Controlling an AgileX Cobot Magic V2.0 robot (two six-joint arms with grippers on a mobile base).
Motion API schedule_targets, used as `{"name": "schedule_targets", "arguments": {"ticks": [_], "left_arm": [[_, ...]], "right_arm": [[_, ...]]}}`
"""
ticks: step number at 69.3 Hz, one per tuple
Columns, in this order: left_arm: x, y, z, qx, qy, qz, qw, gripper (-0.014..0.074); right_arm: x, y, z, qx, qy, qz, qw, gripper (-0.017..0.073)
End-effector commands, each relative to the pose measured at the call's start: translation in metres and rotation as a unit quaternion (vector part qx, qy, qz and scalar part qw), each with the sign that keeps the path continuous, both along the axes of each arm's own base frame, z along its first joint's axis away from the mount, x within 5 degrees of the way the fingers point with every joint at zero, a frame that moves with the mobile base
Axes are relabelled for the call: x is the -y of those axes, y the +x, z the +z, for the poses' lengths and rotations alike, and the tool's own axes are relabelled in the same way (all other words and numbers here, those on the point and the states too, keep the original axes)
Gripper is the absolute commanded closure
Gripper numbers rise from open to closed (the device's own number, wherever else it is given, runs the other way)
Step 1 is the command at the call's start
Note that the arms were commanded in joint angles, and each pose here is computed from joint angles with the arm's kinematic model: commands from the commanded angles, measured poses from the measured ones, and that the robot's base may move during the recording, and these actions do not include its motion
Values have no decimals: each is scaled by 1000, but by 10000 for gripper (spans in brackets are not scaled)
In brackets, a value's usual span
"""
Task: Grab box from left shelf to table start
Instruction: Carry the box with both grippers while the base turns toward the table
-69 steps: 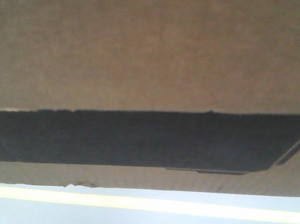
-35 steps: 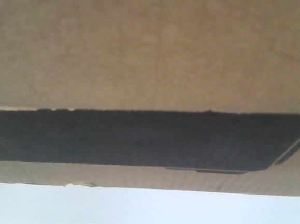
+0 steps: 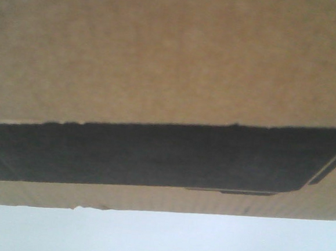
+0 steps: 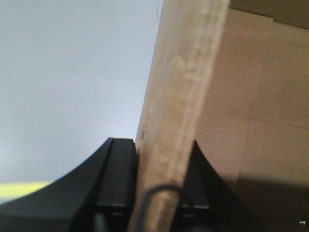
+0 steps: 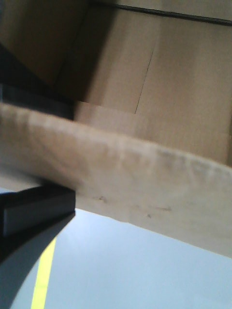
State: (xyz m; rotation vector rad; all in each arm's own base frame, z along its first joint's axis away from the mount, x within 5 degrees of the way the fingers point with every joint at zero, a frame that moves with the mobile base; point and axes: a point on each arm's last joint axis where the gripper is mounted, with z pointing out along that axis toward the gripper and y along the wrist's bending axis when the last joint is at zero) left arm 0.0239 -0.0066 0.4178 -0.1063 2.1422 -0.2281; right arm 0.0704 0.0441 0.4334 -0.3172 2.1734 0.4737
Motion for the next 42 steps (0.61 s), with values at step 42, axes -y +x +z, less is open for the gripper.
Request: {"name": "schedule_targets", "arguments": {"ticks": [42], "left_arm": [[13, -2, 18, 64, -19, -82, 994, 687]], "right_arm": [[0, 4, 22, 98, 26, 5, 995, 501]]}}
